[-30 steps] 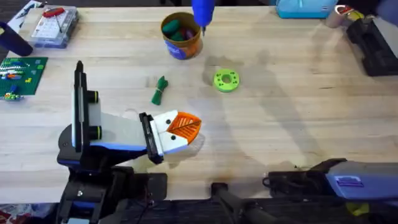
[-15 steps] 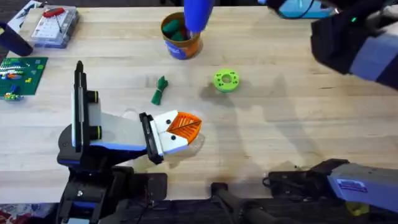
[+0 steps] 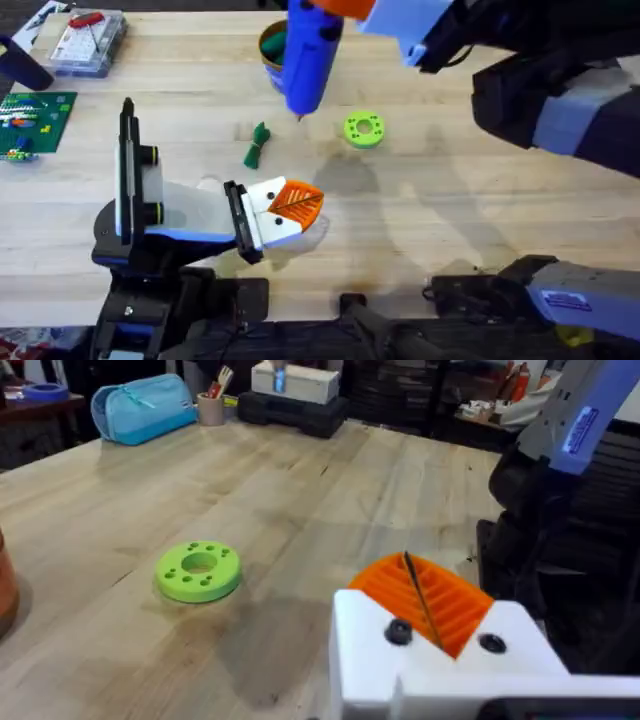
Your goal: Pick up the gripper from the table and insert it into the empty holder that is missing its gripper. Then pick up a screw, insert it into the mounting hole, and use the screwdriver to tighten it. Finally, clean up the table by picking up the vegetable and placing it into the bucket.
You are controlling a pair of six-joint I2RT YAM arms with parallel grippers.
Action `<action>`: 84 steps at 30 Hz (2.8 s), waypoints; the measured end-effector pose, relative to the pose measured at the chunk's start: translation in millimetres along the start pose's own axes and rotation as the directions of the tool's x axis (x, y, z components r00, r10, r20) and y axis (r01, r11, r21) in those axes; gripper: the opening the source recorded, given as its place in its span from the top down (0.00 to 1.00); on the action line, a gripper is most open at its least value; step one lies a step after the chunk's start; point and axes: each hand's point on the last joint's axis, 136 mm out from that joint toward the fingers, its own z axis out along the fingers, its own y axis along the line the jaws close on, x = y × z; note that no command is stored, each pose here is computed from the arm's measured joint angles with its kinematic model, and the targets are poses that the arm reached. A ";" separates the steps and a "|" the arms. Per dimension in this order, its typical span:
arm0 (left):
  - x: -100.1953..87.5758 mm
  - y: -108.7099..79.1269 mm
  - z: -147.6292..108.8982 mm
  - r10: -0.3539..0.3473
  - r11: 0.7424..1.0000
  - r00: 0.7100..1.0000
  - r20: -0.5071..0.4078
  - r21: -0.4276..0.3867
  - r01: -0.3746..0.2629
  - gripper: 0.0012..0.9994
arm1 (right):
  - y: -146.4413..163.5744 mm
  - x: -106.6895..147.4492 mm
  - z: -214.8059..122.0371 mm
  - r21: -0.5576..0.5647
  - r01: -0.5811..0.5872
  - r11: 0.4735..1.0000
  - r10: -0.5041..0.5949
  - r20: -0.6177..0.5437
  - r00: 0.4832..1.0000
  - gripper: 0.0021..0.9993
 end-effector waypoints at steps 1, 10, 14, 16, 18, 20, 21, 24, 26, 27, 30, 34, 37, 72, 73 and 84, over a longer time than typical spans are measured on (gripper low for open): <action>0.0 0.0 0.0 0.000 1.000 1.000 0.000 0.000 0.000 0.99 | 3.1 0.9 2.7 -0.012 -0.006 1.000 0.006 0.000 1.000 0.98; 0.0 0.0 0.0 0.000 1.000 1.000 0.000 0.000 0.000 0.99 | 18.0 7.6 16.1 -0.069 -0.038 0.997 0.037 -0.004 0.999 0.98; 0.0 0.0 0.0 0.000 1.000 1.000 0.000 0.000 0.000 0.99 | 23.3 8.6 20.2 -0.086 -0.044 0.995 0.043 -0.004 0.999 0.98; 0.0 0.0 0.0 0.000 1.000 1.000 0.000 0.000 0.000 0.99 | 24.1 8.6 20.8 -0.089 -0.044 0.995 0.044 -0.004 0.999 0.98; 0.0 0.0 0.0 0.000 1.000 1.000 0.000 0.000 0.000 0.99 | 24.3 8.7 20.9 -0.089 -0.044 0.995 0.044 -0.004 0.999 0.98; 0.0 0.0 0.0 0.000 1.000 1.000 0.000 0.000 0.000 0.99 | 25.4 8.9 21.8 -0.093 -0.045 0.995 0.045 -0.003 0.999 0.98; 0.0 0.0 0.0 0.000 1.000 1.000 0.000 0.000 0.000 0.99 | 26.6 9.0 22.8 -0.097 -0.047 0.994 0.047 -0.003 0.999 0.98; 0.0 0.0 0.0 0.000 1.000 1.000 0.000 0.000 0.000 0.99 | 31.8 9.9 26.9 -0.113 -0.053 0.992 0.053 -0.002 0.999 0.98; 0.0 0.0 0.0 0.000 1.000 1.000 0.000 0.000 0.000 0.99 | 35.1 10.4 29.2 -0.123 -0.056 0.991 0.056 -0.001 0.998 0.98; 0.0 0.0 0.0 0.000 1.000 1.000 0.000 0.000 0.000 0.99 | 36.7 10.6 30.3 -0.128 -0.057 0.990 0.058 -0.001 0.998 0.98; 0.0 0.0 0.0 0.000 1.000 1.000 0.000 0.000 0.000 0.99 | 41.5 11.6 33.7 -0.144 -0.062 0.988 0.063 -0.001 0.998 0.98; 0.0 0.0 0.0 0.000 1.000 1.000 0.000 0.000 0.000 0.99 | 48.7 13.0 38.0 -0.168 -0.059 0.984 0.060 -0.002 0.998 0.98; 0.0 0.0 0.0 0.000 1.000 1.000 0.000 0.000 0.000 0.99 | 53.3 15.2 39.0 -0.188 -0.041 0.981 0.040 -0.009 0.999 0.98; 0.0 0.0 0.0 0.000 1.000 1.000 0.000 0.000 0.000 0.99 | 69.5 54.9 38.9 -0.216 -0.014 0.976 0.004 -0.048 0.999 0.98; 0.0 0.0 0.0 0.000 1.000 1.000 0.000 0.000 0.000 0.99 | 69.3 55.1 39.0 -0.215 -0.013 0.977 0.003 -0.048 0.999 0.98; 0.0 0.0 0.0 0.000 1.000 1.000 0.000 0.000 0.000 0.99 | 64.2 63.4 40.4 -0.203 -0.035 0.979 0.023 -0.059 0.998 0.98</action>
